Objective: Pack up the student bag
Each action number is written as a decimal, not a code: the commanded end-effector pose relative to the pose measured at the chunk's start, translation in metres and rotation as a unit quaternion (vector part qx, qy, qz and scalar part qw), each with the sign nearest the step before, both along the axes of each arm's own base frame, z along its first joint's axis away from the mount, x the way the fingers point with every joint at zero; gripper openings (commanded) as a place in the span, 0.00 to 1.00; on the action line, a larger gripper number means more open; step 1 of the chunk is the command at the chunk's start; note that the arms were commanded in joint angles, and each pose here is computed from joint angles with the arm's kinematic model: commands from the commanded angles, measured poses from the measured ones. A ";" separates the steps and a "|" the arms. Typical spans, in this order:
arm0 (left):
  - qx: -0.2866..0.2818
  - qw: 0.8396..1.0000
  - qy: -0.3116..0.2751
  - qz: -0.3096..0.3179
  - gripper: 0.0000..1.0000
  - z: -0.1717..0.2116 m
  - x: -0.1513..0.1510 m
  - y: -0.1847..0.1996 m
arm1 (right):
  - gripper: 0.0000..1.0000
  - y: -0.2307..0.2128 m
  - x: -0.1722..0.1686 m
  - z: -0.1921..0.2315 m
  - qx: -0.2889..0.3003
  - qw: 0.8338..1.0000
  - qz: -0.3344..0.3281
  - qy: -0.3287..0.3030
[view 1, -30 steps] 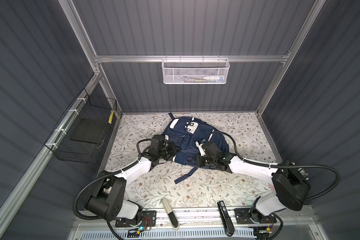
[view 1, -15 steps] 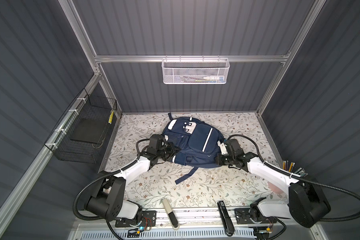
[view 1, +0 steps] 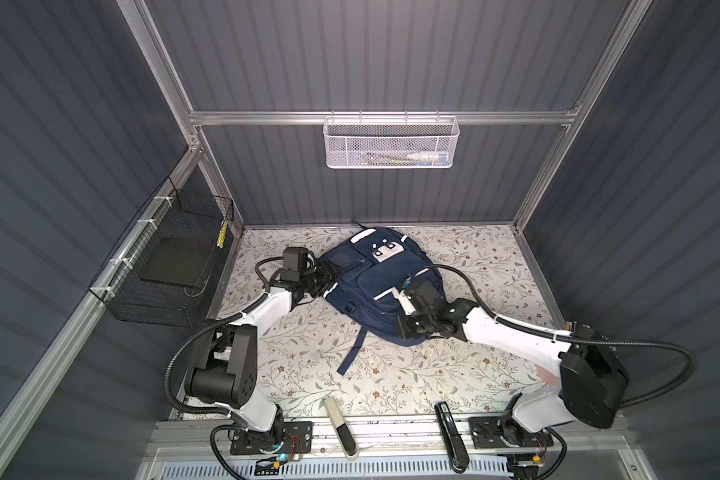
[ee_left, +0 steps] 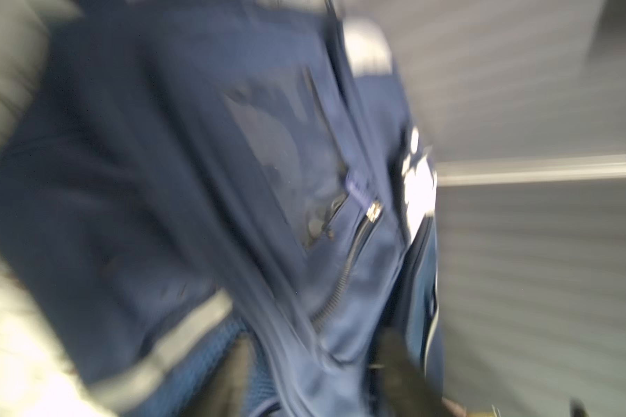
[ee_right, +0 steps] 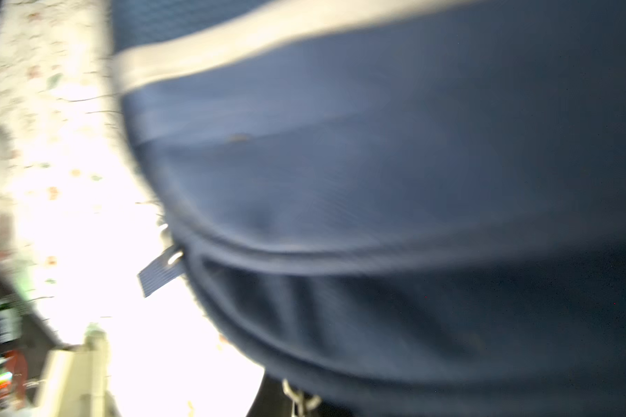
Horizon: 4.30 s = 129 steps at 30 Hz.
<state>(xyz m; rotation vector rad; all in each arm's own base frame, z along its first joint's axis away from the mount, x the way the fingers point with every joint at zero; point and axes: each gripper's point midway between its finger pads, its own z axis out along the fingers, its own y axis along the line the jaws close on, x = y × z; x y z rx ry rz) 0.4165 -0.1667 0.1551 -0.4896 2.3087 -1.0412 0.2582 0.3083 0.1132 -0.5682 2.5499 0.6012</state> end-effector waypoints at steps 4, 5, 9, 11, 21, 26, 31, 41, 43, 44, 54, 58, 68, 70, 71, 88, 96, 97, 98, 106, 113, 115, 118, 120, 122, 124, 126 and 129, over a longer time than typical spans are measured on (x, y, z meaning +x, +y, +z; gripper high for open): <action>0.000 1.000 0.011 0.002 0.79 0.004 -0.055 0.005 | 0.00 0.085 0.018 0.029 0.073 0.997 0.016 -0.002; -0.021 0.999 0.026 -0.003 0.79 -0.004 -0.070 -0.003 | 0.00 0.094 0.018 0.030 0.074 0.997 0.023 -0.004; -0.065 0.996 0.050 -0.030 0.80 -0.014 -0.102 -0.041 | 0.00 0.123 0.009 0.032 0.075 0.996 0.056 -0.011; -0.058 0.996 0.050 -0.035 0.80 -0.018 -0.099 -0.049 | 0.00 0.129 0.002 0.029 0.071 0.995 0.066 -0.009; 0.022 0.998 0.037 -0.051 0.00 -0.021 -0.092 -0.039 | 0.00 0.061 -0.002 -0.004 0.018 1.000 0.005 -0.001; 0.016 0.998 0.039 -0.045 0.00 -0.017 -0.103 -0.027 | 0.00 -0.014 0.008 -0.029 -0.022 0.998 -0.056 0.016; -0.015 0.998 0.041 -0.047 0.00 -0.010 -0.112 -0.016 | 0.00 -0.081 0.031 -0.036 -0.038 0.992 -0.118 0.017; -0.001 0.998 0.046 -0.053 0.00 -0.012 -0.108 0.002 | 0.00 -0.130 0.061 -0.048 -0.076 0.985 -0.154 0.005; 0.007 0.997 0.047 -0.053 0.04 -0.017 -0.098 0.003 | 0.00 -0.115 0.041 -0.052 -0.080 0.989 -0.126 0.011; 0.008 0.998 0.044 -0.053 0.09 -0.017 -0.091 0.003 | 0.00 -0.107 0.029 -0.053 -0.077 0.990 -0.115 0.015; 0.136 0.990 -0.006 0.031 0.78 0.016 -0.070 0.060 | 0.00 0.012 -0.041 -0.022 -0.028 1.000 -0.002 -0.004; 0.089 0.995 0.018 0.035 0.76 0.015 -0.104 0.054 | 0.00 0.044 -0.035 -0.023 -0.001 1.000 0.006 -0.013; -0.079 0.994 0.069 -0.031 0.82 -0.013 -0.131 -0.030 | 0.00 0.071 -0.040 -0.018 0.045 0.999 0.024 -0.016; -0.060 0.996 0.059 -0.038 0.83 -0.010 -0.125 -0.038 | 0.00 0.074 -0.043 -0.018 0.051 0.998 0.027 -0.015; -0.055 0.996 0.059 -0.042 0.83 -0.011 -0.122 -0.042 | 0.00 0.076 -0.044 -0.018 0.052 0.998 0.031 -0.016; 0.073 0.993 0.076 -0.059 0.00 -0.017 -0.118 0.011 | 0.00 -0.043 -0.001 -0.033 -0.016 0.998 -0.056 -0.023; 0.067 0.992 0.078 -0.078 0.00 -0.021 -0.116 0.006 | 0.00 -0.069 0.046 -0.017 -0.013 0.999 -0.041 -0.022; 0.060 0.993 0.072 -0.077 0.00 -0.018 -0.113 0.004 | 0.00 -0.058 0.042 -0.014 -0.005 0.999 -0.028 -0.024; 0.058 0.993 0.065 -0.074 0.06 -0.012 -0.110 0.004 | 0.00 -0.045 0.037 -0.011 -0.002 1.000 -0.013 -0.027; 0.080 0.996 0.036 -0.031 0.76 0.043 -0.134 0.027 | 0.00 0.021 -0.004 0.001 0.052 0.999 -0.007 -0.009; -0.119 0.987 0.106 -0.030 0.85 0.022 -0.187 -0.014 | 0.00 0.074 -0.021 0.003 0.066 0.997 0.028 -0.019; -0.111 0.989 0.099 -0.011 0.85 0.015 -0.192 -0.015 | 0.00 0.086 -0.028 0.009 0.077 0.996 0.043 -0.026; -0.108 0.990 0.095 -0.003 0.86 0.009 -0.186 -0.019 | 0.00 0.096 -0.035 0.013 0.075 0.995 0.057 -0.036; -0.108 0.990 0.096 0.000 0.88 0.002 -0.179 -0.022 | 0.00 0.100 -0.039 0.012 0.078 0.994 0.063 -0.036; -0.094 0.992 0.086 0.003 0.88 -0.004 -0.170 -0.022 | 0.00 0.106 -0.045 0.010 0.081 0.993 0.075 -0.031; -0.070 0.994 0.077 0.018 0.88 -0.007 -0.161 -0.017 | 0.00 0.108 -0.051 0.005 0.073 0.993 0.087 -0.027; -0.053 0.996 0.070 0.018 0.88 -0.009 -0.155 -0.016 | 0.00 0.108 -0.056 0.001 0.069 0.993 0.095 -0.026; -0.034 0.996 0.079 -0.004 0.32 -0.019 -0.151 -0.022 | 0.00 0.099 -0.055 -0.004 0.054 0.993 0.097 -0.033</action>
